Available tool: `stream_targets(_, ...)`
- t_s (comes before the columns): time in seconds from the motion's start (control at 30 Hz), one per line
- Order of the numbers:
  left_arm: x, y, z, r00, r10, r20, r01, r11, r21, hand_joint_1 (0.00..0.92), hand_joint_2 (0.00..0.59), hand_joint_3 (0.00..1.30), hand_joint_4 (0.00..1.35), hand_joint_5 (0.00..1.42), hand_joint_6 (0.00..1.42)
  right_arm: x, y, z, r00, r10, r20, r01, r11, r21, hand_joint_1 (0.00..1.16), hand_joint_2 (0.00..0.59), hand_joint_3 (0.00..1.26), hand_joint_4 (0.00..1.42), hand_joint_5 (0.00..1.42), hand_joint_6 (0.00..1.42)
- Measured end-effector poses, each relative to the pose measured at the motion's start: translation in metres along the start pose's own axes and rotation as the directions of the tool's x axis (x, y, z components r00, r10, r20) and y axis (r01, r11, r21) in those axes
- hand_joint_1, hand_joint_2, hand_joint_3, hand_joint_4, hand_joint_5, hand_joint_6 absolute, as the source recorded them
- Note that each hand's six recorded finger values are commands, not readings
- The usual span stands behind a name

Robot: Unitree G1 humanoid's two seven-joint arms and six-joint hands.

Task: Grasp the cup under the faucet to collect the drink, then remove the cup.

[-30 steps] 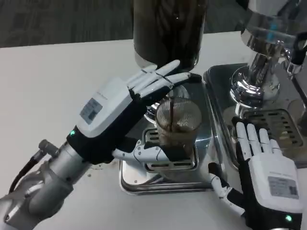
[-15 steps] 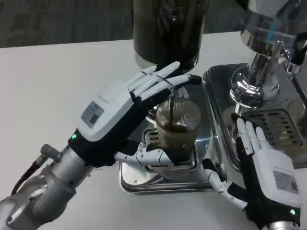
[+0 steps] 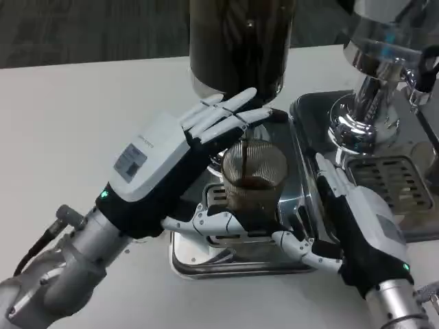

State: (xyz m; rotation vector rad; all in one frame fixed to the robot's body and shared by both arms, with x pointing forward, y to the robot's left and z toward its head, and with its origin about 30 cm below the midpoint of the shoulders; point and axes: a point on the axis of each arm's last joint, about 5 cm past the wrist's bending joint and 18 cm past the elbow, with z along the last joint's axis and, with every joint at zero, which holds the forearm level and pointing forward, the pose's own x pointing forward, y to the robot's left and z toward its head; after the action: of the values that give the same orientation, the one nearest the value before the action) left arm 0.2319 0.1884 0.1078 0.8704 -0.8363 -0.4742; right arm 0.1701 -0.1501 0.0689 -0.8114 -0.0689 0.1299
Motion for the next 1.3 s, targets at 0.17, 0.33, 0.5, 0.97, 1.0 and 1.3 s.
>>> stream_targets(0.17,0.0,0.0,-0.0004,1.0,0.0,-0.001,0.0,1.0,0.0,0.0,0.137,0.27,0.02,0.24,0.17,0.008,-0.0013,0.0004,0.9994,0.032,0.011,-0.033,0.999,0.026,0.54,0.199,0.0,0.0,0.0,0.02)
stream_targets(0.33,0.0,0.0,-0.0012,1.0,0.001,-0.002,-0.001,1.0,-0.006,0.0,0.138,0.28,0.03,0.24,0.17,0.014,-0.0014,0.0012,0.9991,0.041,0.014,-0.041,0.999,0.033,0.56,0.196,0.0,0.0,0.0,0.02)
stream_targets(0.5,0.001,0.001,-0.0018,1.0,0.001,-0.002,-0.001,1.0,-0.007,0.0,0.14,0.29,0.03,0.24,0.17,0.02,0.0006,0.0004,0.999,0.045,0.004,-0.045,0.997,0.064,0.57,0.193,0.0,0.0,0.0,0.02)
stream_targets(0.97,0.001,0.002,-0.0035,1.0,-0.001,-0.006,0.001,1.0,-0.002,0.0,0.149,0.29,0.03,0.25,0.17,0.035,0.0066,-0.0028,0.9985,0.052,0.016,-0.054,0.983,0.174,0.59,0.189,0.0,0.0,0.0,0.0)
stream_targets(1.0,0.001,0.002,-0.0035,1.0,-0.001,-0.006,0.001,1.0,-0.001,0.0,0.15,0.29,0.03,0.25,0.17,0.037,0.0071,-0.0033,0.9983,0.055,0.016,-0.057,0.983,0.173,0.59,0.188,0.0,0.0,0.0,0.0)
stream_targets(1.3,-0.002,0.005,-0.0051,0.999,0.035,-0.042,-0.035,0.999,0.006,0.0,0.164,0.19,0.0,0.17,0.11,0.04,0.0129,-0.0007,0.9974,0.063,0.036,-0.069,0.977,0.201,0.59,0.188,0.0,0.0,0.0,0.0)
